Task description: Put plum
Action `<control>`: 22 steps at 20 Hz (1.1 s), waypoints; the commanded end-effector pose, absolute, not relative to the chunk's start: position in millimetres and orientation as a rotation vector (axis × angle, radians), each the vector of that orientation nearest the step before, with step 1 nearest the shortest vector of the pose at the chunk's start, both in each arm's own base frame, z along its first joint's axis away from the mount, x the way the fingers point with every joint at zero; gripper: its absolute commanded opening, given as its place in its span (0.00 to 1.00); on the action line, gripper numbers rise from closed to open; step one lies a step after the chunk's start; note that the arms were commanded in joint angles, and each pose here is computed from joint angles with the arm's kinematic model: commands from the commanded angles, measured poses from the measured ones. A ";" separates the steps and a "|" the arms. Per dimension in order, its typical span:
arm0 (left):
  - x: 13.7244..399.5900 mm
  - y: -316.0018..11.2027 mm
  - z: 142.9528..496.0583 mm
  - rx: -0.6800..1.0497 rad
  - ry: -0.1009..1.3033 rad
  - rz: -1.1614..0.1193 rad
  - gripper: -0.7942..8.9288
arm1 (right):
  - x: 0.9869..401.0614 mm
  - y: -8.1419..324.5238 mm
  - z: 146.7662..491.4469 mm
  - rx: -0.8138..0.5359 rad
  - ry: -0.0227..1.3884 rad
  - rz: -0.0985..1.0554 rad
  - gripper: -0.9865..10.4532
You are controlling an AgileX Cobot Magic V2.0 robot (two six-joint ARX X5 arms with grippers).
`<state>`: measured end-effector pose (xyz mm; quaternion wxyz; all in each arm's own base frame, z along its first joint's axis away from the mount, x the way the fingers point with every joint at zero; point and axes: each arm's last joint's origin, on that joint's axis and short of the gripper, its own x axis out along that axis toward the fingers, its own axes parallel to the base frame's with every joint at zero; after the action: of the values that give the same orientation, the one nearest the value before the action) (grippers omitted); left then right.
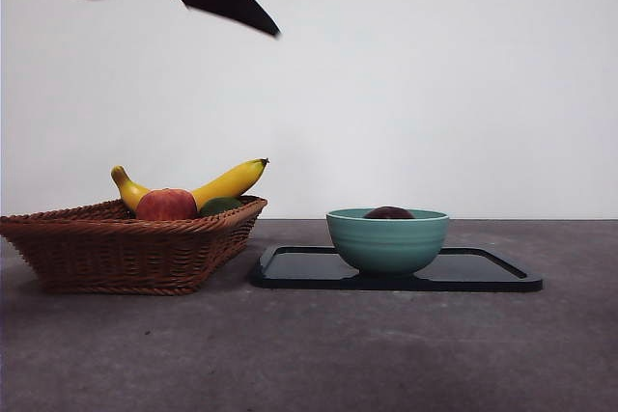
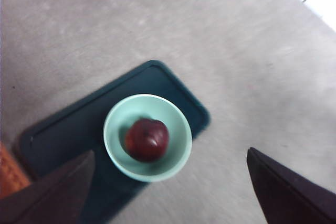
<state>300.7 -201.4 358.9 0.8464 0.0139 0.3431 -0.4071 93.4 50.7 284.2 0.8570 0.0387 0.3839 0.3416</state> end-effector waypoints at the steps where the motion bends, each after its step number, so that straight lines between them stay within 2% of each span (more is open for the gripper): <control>1: 318.3 -222.9 349.1 0.068 0.707 -0.870 0.56 | 94.2 51.6 286.4 0.088 0.798 0.725 0.26; 8: 350.2 -269.1 290.3 0.148 0.727 -0.878 0.56 | 94.2 51.6 286.4 0.088 0.799 0.724 0.26; 15: 358.3 -295.5 242.0 0.253 0.761 -0.903 0.56 | 94.1 51.6 286.3 0.088 0.800 0.724 0.26; 22: 355.8 -307.9 220.1 0.343 0.780 -0.911 0.56 | 94.1 51.6 286.3 0.088 0.800 0.724 0.26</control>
<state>352.2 -299.9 224.6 0.8131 0.1488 0.3751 -0.4195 93.4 50.7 284.2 0.8570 0.0387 0.3839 0.3416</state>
